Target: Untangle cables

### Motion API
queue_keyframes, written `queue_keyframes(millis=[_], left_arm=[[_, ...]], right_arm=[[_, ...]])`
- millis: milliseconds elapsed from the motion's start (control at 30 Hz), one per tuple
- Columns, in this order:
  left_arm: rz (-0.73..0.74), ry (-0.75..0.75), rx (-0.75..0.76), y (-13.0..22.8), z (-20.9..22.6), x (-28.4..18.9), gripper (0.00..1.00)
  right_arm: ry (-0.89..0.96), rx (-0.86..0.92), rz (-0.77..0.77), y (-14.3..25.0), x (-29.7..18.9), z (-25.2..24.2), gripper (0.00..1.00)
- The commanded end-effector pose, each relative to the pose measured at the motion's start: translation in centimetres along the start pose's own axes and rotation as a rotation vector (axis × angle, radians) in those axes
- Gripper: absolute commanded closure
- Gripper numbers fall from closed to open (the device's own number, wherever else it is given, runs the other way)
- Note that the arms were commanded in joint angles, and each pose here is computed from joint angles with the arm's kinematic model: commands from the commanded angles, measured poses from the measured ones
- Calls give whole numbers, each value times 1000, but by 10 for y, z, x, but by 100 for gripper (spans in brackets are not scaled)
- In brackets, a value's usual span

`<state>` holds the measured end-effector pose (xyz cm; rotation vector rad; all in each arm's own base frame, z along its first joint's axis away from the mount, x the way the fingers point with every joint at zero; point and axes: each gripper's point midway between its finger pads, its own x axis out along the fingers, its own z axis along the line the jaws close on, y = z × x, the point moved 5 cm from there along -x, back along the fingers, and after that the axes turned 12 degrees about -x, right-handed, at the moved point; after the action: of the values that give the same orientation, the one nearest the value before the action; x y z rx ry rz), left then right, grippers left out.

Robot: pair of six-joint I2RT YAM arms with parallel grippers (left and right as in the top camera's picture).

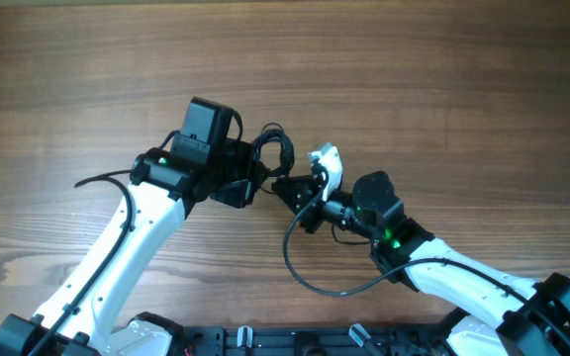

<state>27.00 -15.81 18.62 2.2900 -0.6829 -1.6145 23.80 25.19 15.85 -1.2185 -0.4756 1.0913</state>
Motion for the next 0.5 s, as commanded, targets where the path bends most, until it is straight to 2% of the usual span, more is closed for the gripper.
queue_keyframes(millis=[0,167,300,467], left_arm=[[8,6,80,2,-1,1,96],[-197,56,396,-20,-14,-1,96],[-351,51,576,-36,-20,-6,96],[-351,105,836,-25,-36,-6,96]], right_arm=[[-23,48,1,-2,1,2,96],[-208,218,18,-15,-16,11,95],[-383,294,53,-26,-40,17,96],[-433,437,88,-31,-53,14,96]])
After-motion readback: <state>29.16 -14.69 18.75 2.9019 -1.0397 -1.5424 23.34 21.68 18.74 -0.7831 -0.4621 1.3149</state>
